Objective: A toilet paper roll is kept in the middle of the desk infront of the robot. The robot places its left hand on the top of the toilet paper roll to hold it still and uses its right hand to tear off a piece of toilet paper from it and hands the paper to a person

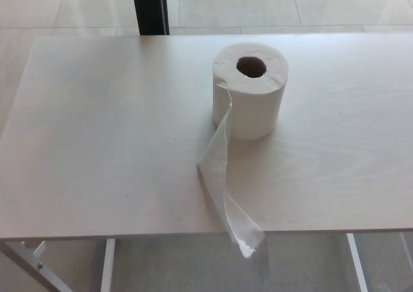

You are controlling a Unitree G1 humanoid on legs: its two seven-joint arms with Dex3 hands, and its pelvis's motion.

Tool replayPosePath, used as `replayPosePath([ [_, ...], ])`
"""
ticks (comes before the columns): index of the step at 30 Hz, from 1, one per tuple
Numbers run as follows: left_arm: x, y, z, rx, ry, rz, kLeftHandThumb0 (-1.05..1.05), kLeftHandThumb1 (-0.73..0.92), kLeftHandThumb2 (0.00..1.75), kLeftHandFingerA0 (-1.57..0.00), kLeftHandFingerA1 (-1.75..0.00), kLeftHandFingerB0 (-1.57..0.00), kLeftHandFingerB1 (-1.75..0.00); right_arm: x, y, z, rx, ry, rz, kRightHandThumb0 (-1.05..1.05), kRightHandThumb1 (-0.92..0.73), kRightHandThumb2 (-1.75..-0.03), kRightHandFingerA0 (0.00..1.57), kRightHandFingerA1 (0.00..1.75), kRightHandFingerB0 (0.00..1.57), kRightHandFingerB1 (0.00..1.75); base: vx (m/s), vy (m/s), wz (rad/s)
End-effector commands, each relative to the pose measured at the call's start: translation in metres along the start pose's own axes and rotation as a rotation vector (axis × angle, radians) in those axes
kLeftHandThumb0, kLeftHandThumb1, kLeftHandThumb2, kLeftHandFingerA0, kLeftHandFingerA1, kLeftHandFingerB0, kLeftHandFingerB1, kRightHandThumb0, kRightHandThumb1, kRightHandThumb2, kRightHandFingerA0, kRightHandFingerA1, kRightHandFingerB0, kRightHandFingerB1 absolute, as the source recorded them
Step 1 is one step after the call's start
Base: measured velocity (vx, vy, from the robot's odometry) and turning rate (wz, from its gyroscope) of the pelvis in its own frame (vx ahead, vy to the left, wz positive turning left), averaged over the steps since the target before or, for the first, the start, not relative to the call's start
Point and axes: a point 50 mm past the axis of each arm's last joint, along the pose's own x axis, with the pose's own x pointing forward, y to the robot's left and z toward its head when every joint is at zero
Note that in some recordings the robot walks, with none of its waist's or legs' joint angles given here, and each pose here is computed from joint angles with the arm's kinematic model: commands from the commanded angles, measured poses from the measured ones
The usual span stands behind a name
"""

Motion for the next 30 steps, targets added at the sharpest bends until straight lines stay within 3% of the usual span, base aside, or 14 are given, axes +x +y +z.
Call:
replayPosePath([
  [1,-0.108,-0.035,-0.129,-0.658,1.007,0.486,-0.52,0.65,0.8,0.0,-0.25,0.0,-0.07,-0.023,-0.051,-0.051,0.123,0.121,-0.169,-0.47,-0.73,-0.62,0.78,0.63,0.69,0.49,0.0,0.0,0.0],
  [4,-0.09,-0.038,-0.133,-0.777,1.049,0.436,-0.53,0.68,0.83,0.0,-0.21,0.0,-0.03,-0.008,-0.054,-0.034,0.158,0.15,-0.162,-0.47,-0.73,-0.62,0.77,0.63,0.68,0.49,0.0,0.0,0.0],
  [5,-0.08,-0.043,-0.128,-0.875,1.05,0.272,-0.52,0.83,0.65,0.0,-0.27,0.0,-0.09,0.001,-0.059,-0.014,0.177,0.175,-0.149,-0.44,-0.75,-0.62,0.67,0.63,0.64,0.51,0.0,0.0,0.0],
  [7,-0.081,-0.045,-0.126,-0.868,1.043,0.186,-0.5,0.83,0.65,0.0,-0.25,0.0,-0.17,0.002,-0.059,-0.011,0.197,0.16,-0.17,-0.44,-0.75,-0.62,0.7,0.7,0.64,0.54,0.0,0.0,0.0],
  [8,-0.083,-0.05,-0.123,-0.893,1.017,0.135,-0.44,0.81,0.64,0.0,-0.51,0.0,-0.34,0.003,-0.058,-0.009,0.227,0.131,-0.209,-0.44,-0.74,-0.62,0.74,0.74,0.65,0.56,0.0,0.0,0.0],
  [10,-0.086,-0.074,-0.12,-0.872,0.985,-0.009,-0.42,0.7,0.73,-0.04,-0.61,-0.05,-0.5,0.006,-0.051,-0.008,0.314,0.063,-0.286,-0.48,-0.71,-0.61,0.86,0.84,0.71,0.59,0.0,0.0,0.0],
  [11,-0.09,-0.093,-0.118,-0.814,1.027,-0.164,-0.47,0.7,0.77,-0.11,-0.54,-0.1,-0.45,0.009,-0.043,-0.014,0.381,0.041,-0.257,-0.46,-0.56,-0.96,0.82,0.81,0.64,0.67,0.0,0.0,0.0],
  [12,-0.091,-0.094,-0.118,-0.806,1.032,-0.181,-0.47,0.7,0.77,-0.11,-0.54,-0.1,-0.45,0.009,-0.042,-0.016,0.389,0.04,-0.254,-0.46,-0.56,-0.96,0.82,0.81,0.64,0.67,0.0,0.0,0.0],
  [13,-0.097,-0.096,-0.118,-0.738,0.998,-0.282,-0.43,0.76,0.62,-0.25,-0.52,-0.33,-0.42,0.007,-0.043,-0.017,0.364,0.035,-0.238,-0.45,-0.57,-0.96,0.84,0.8,0.59,0.64,0.0,0.0,0.0],
  [14,-0.105,-0.094,-0.116,-0.604,0.899,-0.491,-0.48,0.73,0.61,-0.44,-0.5,-0.51,-0.44,0.005,-0.04,-0.019,0.31,0.024,-0.207,-0.47,-0.67,-0.6,0.83,0.65,0.69,0.48,0.0,0.0,0.0],
  [15,-0.108,-0.093,-0.116,-0.561,0.865,-0.565,-0.48,0.73,0.61,-0.44,-0.5,-0.51,-0.44,0.005,-0.039,-0.02,0.291,0.02,-0.197,-0.47,-0.67,-0.6,0.83,0.65,0.69,0.48,0.0,0.0,0.0],
  [17,-0.11,-0.097,-0.116,-0.491,0.87,-0.61,-0.49,0.69,0.61,-0.64,-0.49,-0.57,-0.44,0.006,-0.038,-0.019,0.267,0.016,-0.177,-0.44,-0.67,-0.6,0.83,0.63,0.71,0.49,0.0,0.0,0.0],
  [25,-0.119,-0.093,-0.125,-0.317,0.903,-0.644,-0.44,0.75,0.62,-0.65,-0.48,-0.59,-0.44,0.0,-0.03,-0.037,0.268,0.081,-0.131,-0.46,-0.65,-0.6,0.86,0.62,0.69,0.49,0.0,0.0,0.0],
  [30,-0.124,-0.085,-0.128,-0.369,0.903,-0.631,-0.47,0.73,0.62,-0.65,-0.5,-0.6,-0.46,-0.004,-0.027,-0.044,0.245,0.101,-0.113,-0.41,-0.66,-0.6,0.79,0.6,0.64,0.49,0.0,0.0,0.0],
])
